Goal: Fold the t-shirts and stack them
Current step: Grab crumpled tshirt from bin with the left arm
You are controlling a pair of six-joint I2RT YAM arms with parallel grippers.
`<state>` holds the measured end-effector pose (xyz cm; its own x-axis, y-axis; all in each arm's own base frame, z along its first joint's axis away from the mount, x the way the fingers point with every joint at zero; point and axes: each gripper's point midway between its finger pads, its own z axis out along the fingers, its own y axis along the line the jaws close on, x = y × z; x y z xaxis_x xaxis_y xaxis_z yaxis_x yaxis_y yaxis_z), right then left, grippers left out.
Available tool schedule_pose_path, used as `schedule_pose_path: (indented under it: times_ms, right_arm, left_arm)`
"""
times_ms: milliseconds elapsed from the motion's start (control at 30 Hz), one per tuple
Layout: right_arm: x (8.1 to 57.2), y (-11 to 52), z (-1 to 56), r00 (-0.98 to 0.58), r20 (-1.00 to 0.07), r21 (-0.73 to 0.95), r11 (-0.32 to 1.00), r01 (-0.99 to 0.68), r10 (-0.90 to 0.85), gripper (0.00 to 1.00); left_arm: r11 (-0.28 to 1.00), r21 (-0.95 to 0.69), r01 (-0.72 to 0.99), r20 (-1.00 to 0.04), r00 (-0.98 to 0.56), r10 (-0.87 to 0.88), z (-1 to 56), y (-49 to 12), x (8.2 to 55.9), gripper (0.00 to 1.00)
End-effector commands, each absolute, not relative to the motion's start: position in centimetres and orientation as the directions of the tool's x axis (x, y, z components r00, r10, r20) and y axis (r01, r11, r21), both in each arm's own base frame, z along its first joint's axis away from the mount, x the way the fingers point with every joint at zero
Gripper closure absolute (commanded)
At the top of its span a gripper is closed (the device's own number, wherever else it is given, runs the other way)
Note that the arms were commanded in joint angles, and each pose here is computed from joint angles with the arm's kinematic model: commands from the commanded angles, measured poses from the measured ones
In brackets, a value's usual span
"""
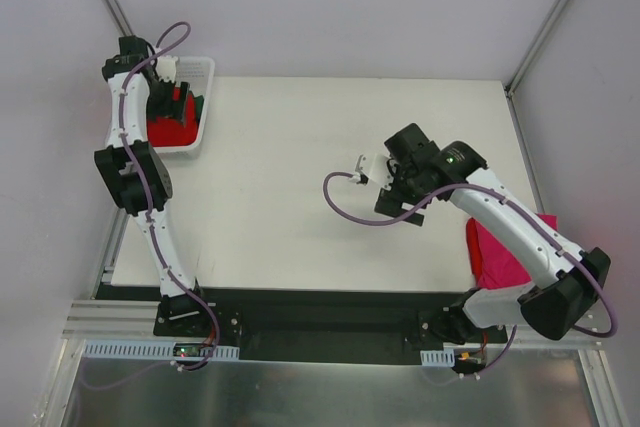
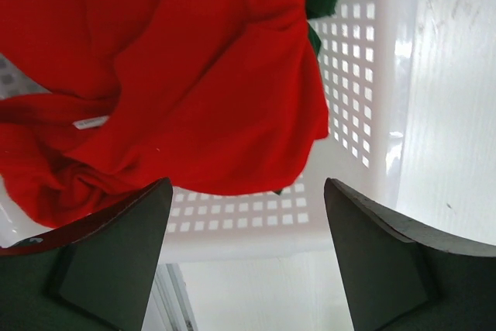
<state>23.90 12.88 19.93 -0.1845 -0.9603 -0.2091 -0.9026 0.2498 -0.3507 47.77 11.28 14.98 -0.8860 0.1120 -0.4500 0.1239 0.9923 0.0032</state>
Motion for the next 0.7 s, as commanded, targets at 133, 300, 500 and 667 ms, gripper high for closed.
schedule_pose_path:
  times_ms: [133,300,500,667]
  right_arm:
    - [23.0,12.2,20.2,-0.197,-0.233,-0.337,0.269,-0.902,-0.952,0.04]
    - [23.1,12.3,20.3,-0.204,-0.234,-0.332,0.275,-0.902,-0.951,0.04]
    - [23.2,12.5,20.1,-0.207,-0.226,-0.324,0.274,-0.905,-0.952,0.04]
    - [23.3,12.5,20.1,-0.212,-0.22,-0.321,0.276,-0.906,-0.952,0.04]
  left_arm:
    - [0.986,0.111,0.126,-0.543,-0.823,0.166,16.9,13.4,51.2,0.19]
    - [0.982,0.135,0.135,-0.522,-0.832,0.187,15.2,14.1,51.8,0.19]
    - [0.979,0.146,0.145,-0.51,-0.837,0.2,12.9,14.6,53.4,0.2]
    - [0.978,0.162,0.131,-0.498,-0.845,0.196,12.0,15.2,53.7,0.4]
